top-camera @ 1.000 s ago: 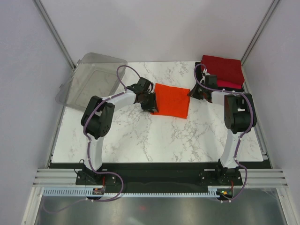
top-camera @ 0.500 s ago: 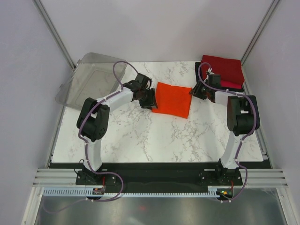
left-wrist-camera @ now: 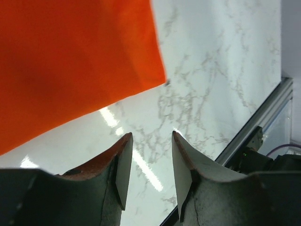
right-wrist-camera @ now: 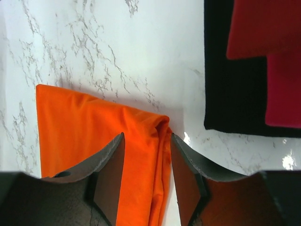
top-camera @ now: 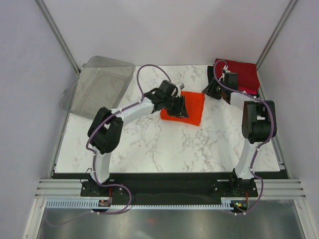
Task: Fold and stack the t-shirts
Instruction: Fold the tshirt
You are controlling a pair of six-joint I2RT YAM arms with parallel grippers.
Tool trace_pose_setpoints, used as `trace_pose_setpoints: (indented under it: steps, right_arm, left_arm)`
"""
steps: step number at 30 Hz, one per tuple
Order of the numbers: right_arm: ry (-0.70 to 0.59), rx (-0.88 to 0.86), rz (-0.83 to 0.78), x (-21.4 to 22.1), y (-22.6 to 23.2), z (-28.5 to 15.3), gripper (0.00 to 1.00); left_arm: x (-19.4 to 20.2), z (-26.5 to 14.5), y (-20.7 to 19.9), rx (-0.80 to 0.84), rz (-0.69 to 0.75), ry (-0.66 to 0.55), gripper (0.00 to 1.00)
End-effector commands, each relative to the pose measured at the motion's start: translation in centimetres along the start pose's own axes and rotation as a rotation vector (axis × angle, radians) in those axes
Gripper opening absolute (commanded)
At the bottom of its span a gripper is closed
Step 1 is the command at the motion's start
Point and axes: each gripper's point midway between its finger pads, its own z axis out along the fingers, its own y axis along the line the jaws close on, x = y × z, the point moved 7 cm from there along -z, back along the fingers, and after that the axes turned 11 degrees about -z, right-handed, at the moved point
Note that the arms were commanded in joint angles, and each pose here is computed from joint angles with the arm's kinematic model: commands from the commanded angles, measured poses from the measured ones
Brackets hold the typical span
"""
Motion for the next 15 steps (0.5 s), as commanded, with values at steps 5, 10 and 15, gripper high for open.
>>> trace_pose_setpoints:
  steps: [5,10,15]
  right_arm:
    - [-0.034,-0.065,0.019,-1.1,0.3,1.8,0.51]
    - [-0.028,-0.052,0.033,-0.2,-0.4,2.9,0.50]
    - [-0.039,-0.025,0.079,0.1,-2.8,3.4,0.46]
  left_arm:
    - [-0.9,2.9,-5.0,0.241,0.082,-0.062,0.47]
    - [-0.5,5.9,-5.3,0.248,0.101,-0.057,0.46]
    - [0.7,8.7,-3.8,0.205,0.096,-0.034,0.46]
